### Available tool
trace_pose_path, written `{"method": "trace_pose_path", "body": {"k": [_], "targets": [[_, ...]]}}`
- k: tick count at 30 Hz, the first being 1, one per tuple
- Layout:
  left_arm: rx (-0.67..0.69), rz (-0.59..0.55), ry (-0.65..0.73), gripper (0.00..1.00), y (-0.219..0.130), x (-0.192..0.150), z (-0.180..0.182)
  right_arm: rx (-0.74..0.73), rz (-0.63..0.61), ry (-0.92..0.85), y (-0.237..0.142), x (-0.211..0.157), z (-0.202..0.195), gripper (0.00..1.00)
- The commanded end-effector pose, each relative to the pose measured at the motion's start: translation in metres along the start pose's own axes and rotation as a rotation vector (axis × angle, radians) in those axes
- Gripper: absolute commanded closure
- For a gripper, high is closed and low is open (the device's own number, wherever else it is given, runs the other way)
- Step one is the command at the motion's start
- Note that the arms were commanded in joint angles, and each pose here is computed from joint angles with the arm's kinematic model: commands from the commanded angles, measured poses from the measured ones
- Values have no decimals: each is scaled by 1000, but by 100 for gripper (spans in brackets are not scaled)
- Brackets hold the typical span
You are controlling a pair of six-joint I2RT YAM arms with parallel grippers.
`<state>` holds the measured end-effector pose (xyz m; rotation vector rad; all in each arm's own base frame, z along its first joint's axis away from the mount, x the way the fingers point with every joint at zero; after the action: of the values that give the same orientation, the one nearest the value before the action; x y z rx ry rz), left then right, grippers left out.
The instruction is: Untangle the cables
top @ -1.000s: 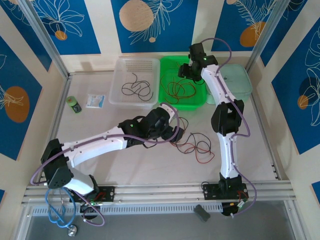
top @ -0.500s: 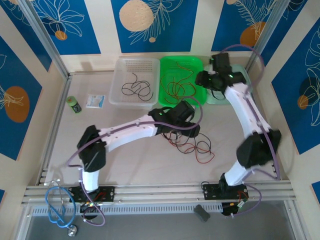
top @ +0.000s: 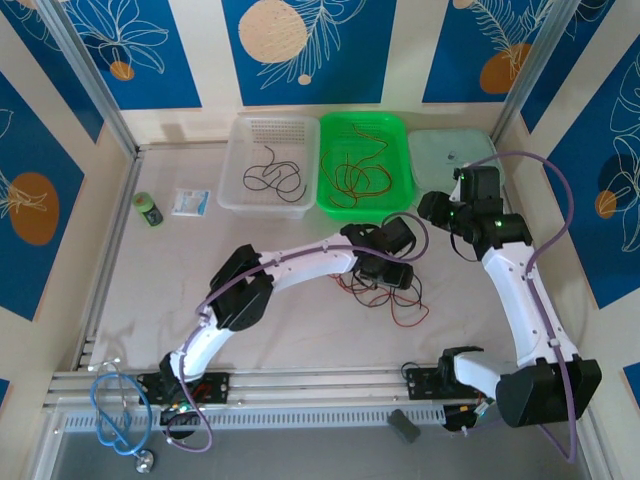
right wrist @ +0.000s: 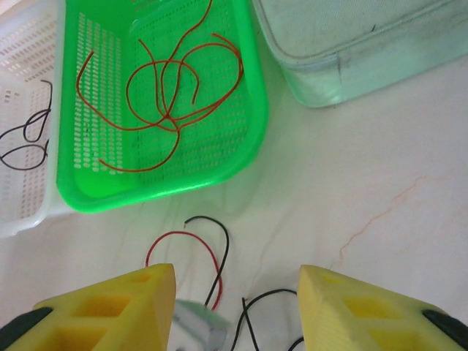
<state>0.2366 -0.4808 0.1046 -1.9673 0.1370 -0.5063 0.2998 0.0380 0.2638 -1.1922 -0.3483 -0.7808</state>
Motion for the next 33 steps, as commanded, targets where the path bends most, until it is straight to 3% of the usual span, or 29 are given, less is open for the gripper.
{"method": "trace_pose_path", "body": {"k": [1, 8, 13, 20, 33], "targets": [[27, 17, -15, 34, 16, -4, 2, 57, 1, 13, -6, -7, 5, 54], [61, 16, -18, 40, 39, -1, 7, 89, 21, 8, -6, -17, 6, 57], [98, -7, -16, 51, 41, 2, 13, 104, 31, 8, -7, -22, 7, 60], [108, -101, -4, 100, 15, 15, 12, 114, 35, 18, -11, -30, 5, 61], [7, -317, 134, 100, -125, 45, -26, 124, 119, 134, 7, -71, -7, 63]]}}
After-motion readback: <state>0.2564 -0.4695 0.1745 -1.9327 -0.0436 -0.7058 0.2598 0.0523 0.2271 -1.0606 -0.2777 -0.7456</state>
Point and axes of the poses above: each hand's point on the last joint's axis, 136 mm out from that joint toward the fingers, its own y axis out along the fingers, its own z axis along the line the jaws close on, x = y × z, the point moved 3 cm from there along -y, back along the fingers, and after that the axes turned 2 degrees about -y, right-handed, at the moved point
